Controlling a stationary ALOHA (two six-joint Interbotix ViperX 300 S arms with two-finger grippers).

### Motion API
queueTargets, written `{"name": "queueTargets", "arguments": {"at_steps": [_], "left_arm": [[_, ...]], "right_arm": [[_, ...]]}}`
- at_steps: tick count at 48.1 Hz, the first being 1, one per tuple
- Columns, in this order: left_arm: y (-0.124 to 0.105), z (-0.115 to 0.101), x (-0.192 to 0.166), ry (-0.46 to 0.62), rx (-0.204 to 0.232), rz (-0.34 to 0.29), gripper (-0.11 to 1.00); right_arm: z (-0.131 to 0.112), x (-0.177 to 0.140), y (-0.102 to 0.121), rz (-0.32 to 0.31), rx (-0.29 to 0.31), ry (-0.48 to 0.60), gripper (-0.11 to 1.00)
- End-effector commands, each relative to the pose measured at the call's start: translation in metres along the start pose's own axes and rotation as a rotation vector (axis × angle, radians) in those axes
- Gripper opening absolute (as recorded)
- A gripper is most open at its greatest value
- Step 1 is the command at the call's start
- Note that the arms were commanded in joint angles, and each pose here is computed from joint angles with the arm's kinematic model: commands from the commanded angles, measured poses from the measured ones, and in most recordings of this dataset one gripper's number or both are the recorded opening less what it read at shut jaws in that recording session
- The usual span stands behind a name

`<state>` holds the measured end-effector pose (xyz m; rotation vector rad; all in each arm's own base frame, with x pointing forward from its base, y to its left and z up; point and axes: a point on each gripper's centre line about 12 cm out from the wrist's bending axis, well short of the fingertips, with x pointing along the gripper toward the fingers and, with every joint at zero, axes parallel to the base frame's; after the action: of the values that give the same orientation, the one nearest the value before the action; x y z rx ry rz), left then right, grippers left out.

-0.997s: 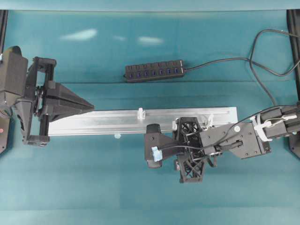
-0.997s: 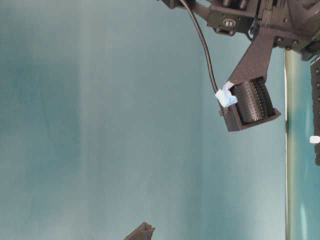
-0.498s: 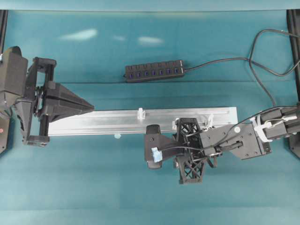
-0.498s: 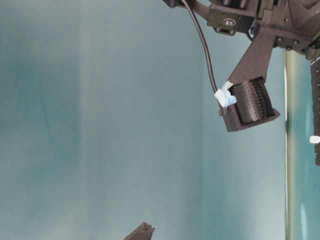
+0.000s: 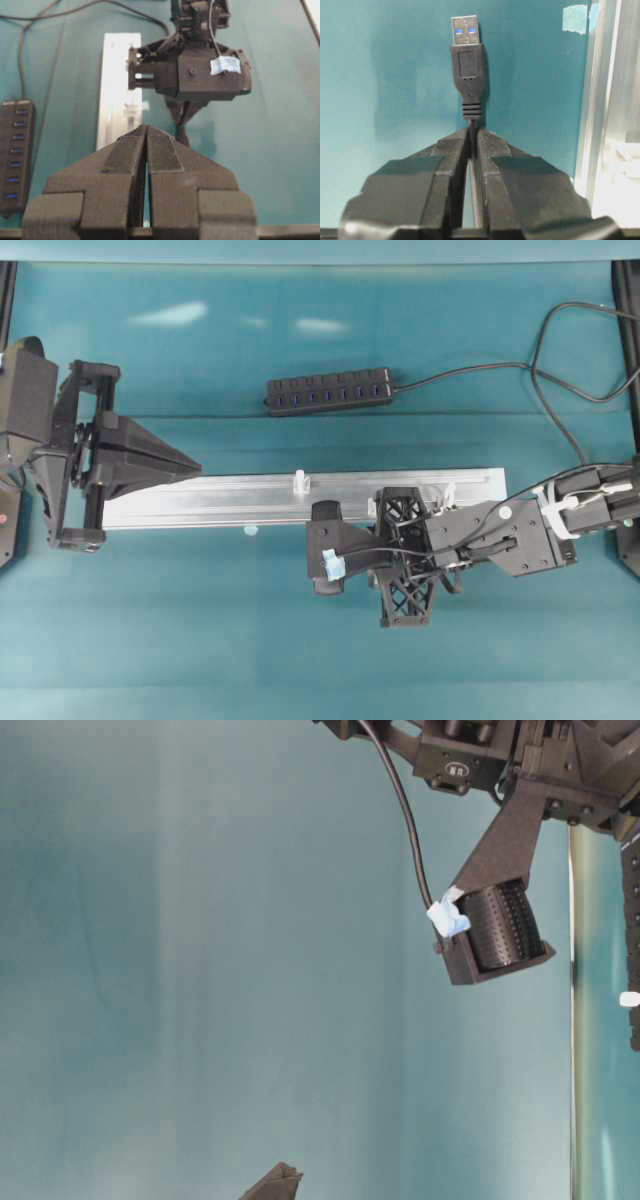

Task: Pass the USB cable through three rings with both arms.
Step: 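Lift the cable with the right gripper, plug pointing up, then carry the cable right to the rightmost white ring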

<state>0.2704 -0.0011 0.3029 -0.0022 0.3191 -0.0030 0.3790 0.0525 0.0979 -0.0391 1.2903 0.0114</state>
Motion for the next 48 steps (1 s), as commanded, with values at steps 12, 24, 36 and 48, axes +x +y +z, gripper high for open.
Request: {"name": "queueTargets", "arguments": {"at_steps": [12,24,36,48], "left_arm": [[-0.001,0.014,-0.002,-0.043,0.002,-0.003,0.02],[0.0,0.016,-0.003,-0.051,0.008,-0.001,0.02],[0.0,0.017,-0.003,-0.052,0.006,0.0,0.02],[0.0,0.017,-0.004,-0.054,0.005,0.0,0.02]], "right_arm": [[0.006,-0.007,-0.001,0.003,0.011,-0.032,-0.08],[0.031,-0.04,-0.005,0.007,0.02,-0.128,-0.08],[0.041,-0.092,-0.013,-0.015,0.001,-0.123,-0.08],[0.044,-0.137,-0.023,-0.048,-0.021,-0.1,-0.08]]}}
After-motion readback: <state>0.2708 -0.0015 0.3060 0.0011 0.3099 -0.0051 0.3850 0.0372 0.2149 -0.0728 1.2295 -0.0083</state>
